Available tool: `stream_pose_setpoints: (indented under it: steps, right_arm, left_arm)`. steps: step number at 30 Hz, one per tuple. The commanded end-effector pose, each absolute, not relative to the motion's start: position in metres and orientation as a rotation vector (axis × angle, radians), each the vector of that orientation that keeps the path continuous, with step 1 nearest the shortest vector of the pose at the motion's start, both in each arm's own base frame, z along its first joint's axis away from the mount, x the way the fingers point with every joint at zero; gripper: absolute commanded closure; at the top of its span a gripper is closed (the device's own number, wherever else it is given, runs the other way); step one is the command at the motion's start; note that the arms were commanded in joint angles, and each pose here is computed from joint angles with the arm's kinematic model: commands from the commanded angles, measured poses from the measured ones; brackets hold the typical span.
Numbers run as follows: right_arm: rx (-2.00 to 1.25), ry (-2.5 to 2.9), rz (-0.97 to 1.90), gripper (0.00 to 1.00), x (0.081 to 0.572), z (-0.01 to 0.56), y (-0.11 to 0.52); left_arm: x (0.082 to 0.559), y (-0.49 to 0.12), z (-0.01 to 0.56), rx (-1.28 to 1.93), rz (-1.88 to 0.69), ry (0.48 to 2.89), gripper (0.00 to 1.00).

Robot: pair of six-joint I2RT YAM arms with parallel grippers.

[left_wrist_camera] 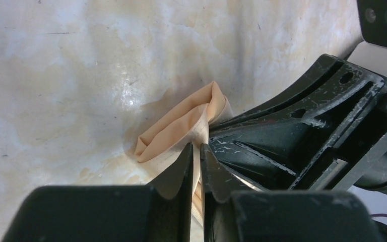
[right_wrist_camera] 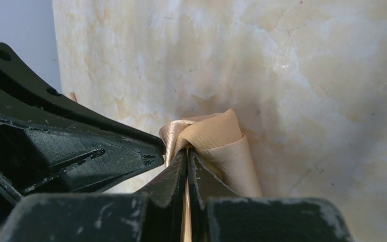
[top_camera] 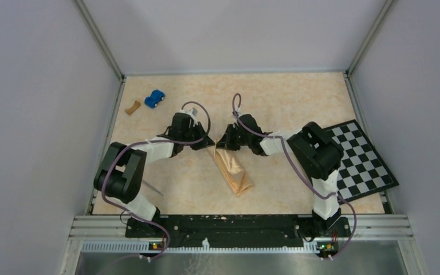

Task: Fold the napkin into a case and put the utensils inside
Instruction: Stuff the top corner of the smaller-rectangle-folded napkin at the center of the board.

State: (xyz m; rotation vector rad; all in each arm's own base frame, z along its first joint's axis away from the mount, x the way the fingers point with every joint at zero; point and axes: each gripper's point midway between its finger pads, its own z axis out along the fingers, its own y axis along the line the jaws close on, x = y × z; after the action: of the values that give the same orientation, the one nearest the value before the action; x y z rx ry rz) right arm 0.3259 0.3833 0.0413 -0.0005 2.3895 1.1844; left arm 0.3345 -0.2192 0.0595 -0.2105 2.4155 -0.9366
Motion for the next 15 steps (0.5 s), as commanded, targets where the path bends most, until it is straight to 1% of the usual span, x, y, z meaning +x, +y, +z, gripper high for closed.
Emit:
stream_pose_setpoints:
  steps: [1, 6, 11, 12, 15]
  right_arm:
    - [-0.004, 2.315, 1.249, 1.00, 0.342, 0.056, 0.396]
    - [-0.007, 2.318, 1.258, 1.00, 0.339, 0.064, 0.393]
    - [-0.107, 2.297, 1.164, 0.84, 0.326, 0.102, 0.371]
    - [-0.142, 2.304, 1.134, 0.81, 0.320, 0.103, 0.365]
    - [-0.240, 2.290, 1.102, 0.70, 0.305, 0.104, 0.352]
  left_arm:
    - [0.348, -0.229, 0.075, -0.143, -0.994, 2.342, 0.85]
    - [0.349, -0.234, 0.069, -0.135, -1.021, 2.361, 0.84]
    - [0.349, -0.235, 0.064, -0.122, -1.027, 2.370, 0.84]
    - [0.349, -0.236, 0.063, -0.117, -1.033, 2.372, 0.85]
    - [0.348, -0.238, 0.056, -0.110, -1.043, 2.388, 0.85]
